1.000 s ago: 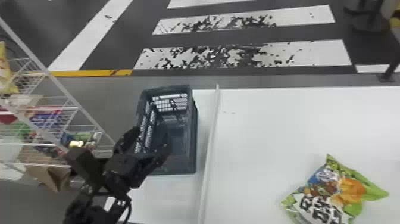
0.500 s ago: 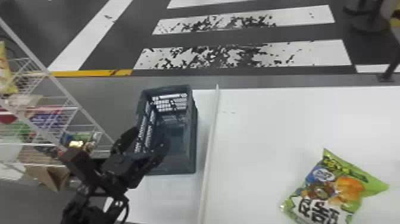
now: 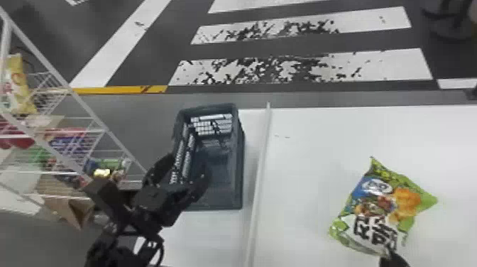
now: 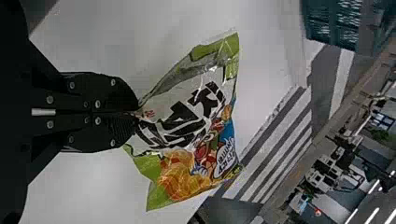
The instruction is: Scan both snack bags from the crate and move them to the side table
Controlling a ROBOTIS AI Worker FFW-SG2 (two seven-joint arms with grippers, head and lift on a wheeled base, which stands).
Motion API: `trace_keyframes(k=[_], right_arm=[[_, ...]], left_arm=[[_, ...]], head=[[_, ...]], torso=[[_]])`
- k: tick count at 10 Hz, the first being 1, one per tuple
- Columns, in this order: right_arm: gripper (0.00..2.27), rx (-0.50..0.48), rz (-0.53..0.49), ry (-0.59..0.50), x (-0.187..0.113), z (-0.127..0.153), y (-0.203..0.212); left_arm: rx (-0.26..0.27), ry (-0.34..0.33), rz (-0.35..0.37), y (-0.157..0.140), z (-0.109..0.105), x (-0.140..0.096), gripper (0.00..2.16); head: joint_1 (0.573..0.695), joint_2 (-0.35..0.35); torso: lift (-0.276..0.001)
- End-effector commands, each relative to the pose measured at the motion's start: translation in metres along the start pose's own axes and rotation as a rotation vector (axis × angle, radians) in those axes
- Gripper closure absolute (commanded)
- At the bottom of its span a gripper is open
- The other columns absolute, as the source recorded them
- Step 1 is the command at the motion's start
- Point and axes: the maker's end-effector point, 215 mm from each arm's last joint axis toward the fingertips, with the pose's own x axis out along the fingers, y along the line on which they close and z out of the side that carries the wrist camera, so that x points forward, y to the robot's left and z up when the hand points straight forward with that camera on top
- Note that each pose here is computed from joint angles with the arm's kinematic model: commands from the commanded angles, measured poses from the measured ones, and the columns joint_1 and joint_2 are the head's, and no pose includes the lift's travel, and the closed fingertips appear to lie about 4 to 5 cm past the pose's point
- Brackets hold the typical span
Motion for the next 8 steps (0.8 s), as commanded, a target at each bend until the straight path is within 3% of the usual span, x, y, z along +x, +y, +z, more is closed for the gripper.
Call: trace_keyframes(k=[1,2,4,8], right_arm=[[2.24,0.335,0.076,-0.063,0.003,0.034,-0.03],[2.24,0.51,0.142,-0.088,0.006,0.047,-0.039],[2.24,0.706,0.224,-0.092,0.01,0.053,-0.045],[2.24,1.278,0.498,-0.045,0.005,0.035,-0.045]], left_arm=[[-0.001,0.0,-0.001,-0.001,0.0,0.0,0.07],[0.0,0.002,0.0,0.0,-0.001,0.0,0.07],[0.0,0.002,0.001,0.001,-0.002,0.0,0.07],[0.004,-0.01,0.0,0.0,-0.002,0.001,0.07]], head=[[0.695,0.3],[0.695,0.305],[0.695,0.294],[0.695,0.277]], torso=[[-0.029],[-0.029],[-0.029],[-0.029]])
